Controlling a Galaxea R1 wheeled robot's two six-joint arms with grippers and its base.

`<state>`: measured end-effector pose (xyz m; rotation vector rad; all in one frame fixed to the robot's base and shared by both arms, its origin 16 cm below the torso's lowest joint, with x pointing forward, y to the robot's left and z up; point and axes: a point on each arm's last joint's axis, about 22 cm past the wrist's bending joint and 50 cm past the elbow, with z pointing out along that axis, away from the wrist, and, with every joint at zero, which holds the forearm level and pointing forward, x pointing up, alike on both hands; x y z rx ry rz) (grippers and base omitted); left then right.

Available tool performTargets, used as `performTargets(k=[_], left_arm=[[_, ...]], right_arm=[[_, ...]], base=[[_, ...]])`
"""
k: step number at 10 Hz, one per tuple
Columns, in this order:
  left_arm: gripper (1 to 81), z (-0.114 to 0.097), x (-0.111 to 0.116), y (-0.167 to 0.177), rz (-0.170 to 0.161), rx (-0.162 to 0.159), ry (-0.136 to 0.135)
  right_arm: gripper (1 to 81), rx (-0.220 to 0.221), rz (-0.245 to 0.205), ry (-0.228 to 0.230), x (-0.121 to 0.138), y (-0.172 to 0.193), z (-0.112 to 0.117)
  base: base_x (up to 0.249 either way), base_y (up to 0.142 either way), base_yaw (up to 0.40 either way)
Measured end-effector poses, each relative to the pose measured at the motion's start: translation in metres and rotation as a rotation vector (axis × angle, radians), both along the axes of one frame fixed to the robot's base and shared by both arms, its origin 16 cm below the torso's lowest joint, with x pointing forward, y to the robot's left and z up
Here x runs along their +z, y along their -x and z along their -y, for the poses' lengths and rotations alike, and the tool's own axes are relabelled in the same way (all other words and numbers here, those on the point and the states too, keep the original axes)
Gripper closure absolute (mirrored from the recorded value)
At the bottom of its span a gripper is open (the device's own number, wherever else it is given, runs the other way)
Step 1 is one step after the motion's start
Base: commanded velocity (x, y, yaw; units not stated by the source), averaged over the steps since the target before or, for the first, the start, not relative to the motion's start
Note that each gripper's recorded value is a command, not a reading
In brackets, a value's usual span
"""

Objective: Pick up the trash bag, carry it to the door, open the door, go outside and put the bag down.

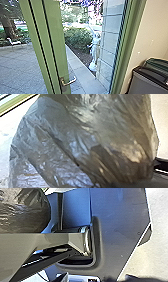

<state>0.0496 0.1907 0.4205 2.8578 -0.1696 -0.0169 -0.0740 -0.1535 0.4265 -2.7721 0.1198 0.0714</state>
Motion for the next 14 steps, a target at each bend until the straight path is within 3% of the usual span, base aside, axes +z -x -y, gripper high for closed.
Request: performTargets(k=[5,8,14], left_arm=[[81.1,0.000,0.000,0.004,0.000,0.001,0.000],[81.1,0.000,0.000,-0.008,0.062,0.020,0.006],[81.1,0.000,0.000,-0.004,0.059,0.020,0.006]], right_arm=[[1.0,0.001,-0.007,0.001,0.000,0.006,0.001],[1.0,0.000,-0.001,0.002,0.000,0.002,0.001],[1.0,0.001,-0.002,0.002,0.000,0.002,0.001]], base=[[0.000,0.000,0.000],[0.000,0.000,0.000],[0.000,0.000,0.000]])
